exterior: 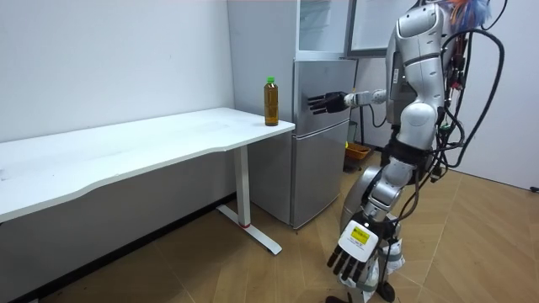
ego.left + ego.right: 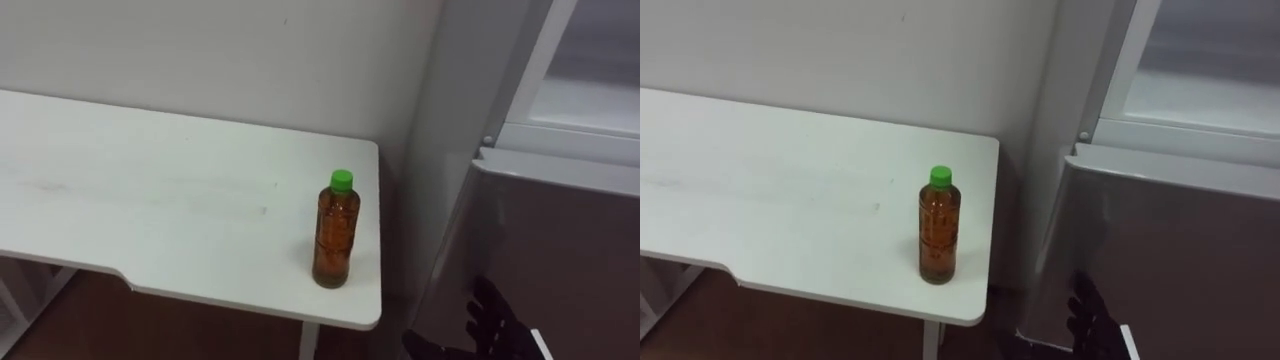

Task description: Put the bottle in the upper fridge

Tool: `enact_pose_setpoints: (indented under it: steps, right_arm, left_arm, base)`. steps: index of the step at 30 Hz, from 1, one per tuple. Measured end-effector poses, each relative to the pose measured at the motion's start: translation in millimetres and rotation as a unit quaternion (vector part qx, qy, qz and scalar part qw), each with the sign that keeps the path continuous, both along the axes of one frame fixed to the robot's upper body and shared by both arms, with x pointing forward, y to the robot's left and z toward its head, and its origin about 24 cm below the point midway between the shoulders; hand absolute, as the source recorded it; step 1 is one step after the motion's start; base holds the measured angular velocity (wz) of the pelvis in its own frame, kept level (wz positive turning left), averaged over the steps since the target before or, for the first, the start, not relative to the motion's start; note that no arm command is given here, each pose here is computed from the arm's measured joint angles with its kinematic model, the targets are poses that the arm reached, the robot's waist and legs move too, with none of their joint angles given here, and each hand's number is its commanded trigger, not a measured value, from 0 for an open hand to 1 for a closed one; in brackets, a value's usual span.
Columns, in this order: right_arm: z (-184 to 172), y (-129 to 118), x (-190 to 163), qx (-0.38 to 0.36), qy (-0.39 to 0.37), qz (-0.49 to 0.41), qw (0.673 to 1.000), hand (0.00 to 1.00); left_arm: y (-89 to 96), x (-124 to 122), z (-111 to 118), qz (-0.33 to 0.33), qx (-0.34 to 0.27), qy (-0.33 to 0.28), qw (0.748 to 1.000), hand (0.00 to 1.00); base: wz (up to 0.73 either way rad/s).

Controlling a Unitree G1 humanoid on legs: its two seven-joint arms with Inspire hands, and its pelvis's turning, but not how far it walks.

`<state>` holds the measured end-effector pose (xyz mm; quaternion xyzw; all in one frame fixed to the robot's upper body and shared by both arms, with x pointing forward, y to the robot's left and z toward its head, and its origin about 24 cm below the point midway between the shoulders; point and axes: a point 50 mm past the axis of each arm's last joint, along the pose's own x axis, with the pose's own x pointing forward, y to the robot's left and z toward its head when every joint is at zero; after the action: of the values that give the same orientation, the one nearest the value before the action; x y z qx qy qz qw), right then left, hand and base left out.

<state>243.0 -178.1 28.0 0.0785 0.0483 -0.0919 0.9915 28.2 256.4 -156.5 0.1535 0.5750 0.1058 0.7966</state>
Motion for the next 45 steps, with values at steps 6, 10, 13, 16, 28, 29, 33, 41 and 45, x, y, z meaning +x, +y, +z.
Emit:
enact_pose_setpoints:
  steps: [6,10,13,16,28,29,33,41,45]
  right_arm:
    - [10.6,6.8,0.8,0.026,-0.018,0.013,0.999,0.00]
    - [12.2,8.3,1.2,0.027,-0.022,0.019,0.999,0.00]
    - [13.7,11.5,2.1,0.033,-0.026,0.022,0.999,0.00]
    - [14.9,17.2,2.5,0.047,-0.030,0.023,0.998,0.00]
    - [22.9,28.2,9.1,0.049,-0.047,0.051,0.996,0.00]
    - [23.1,28.4,9.3,0.049,-0.048,0.053,0.996,0.00]
    - [24.9,29.6,10.5,0.049,-0.052,0.060,0.996,0.00]
    - [45.3,37.8,21.0,0.050,-0.104,0.103,0.988,0.00]
    - [82.0,49.2,34.6,0.052,-0.197,0.147,0.968,0.00]
  left_arm:
    - [0.0,0.5,0.0,-0.007,0.002,0.001,1.000,0.00]
    - [-0.3,-1.7,-0.8,-0.008,0.001,0.007,1.000,0.00]
    - [-1.2,-3.3,-2.3,-0.009,-0.006,0.016,1.000,0.00]
    - [-2.5,-1.6,-2.9,-0.010,-0.009,0.016,1.000,0.00]
    - [-5.3,-1.4,-3.7,-0.022,-0.011,0.020,0.999,0.00]
    - [-5.7,-1.4,-3.8,-0.024,-0.012,0.020,0.999,0.00]
    - [-6.1,-1.4,-3.9,-0.026,-0.012,0.021,0.999,0.00]
    - [-7.1,-1.1,-4.1,-0.038,-0.011,0.024,0.999,0.00]
    - [-6.9,-2.0,-4.2,-0.038,-0.010,0.025,0.999,0.00]
  base:
    - [0.00]
    - [0.00]
    - [0.00]
    - [0.00]
    - [0.00]
    - [0.00]
    - [0.00]
    - [0.01]
    - [0.13]
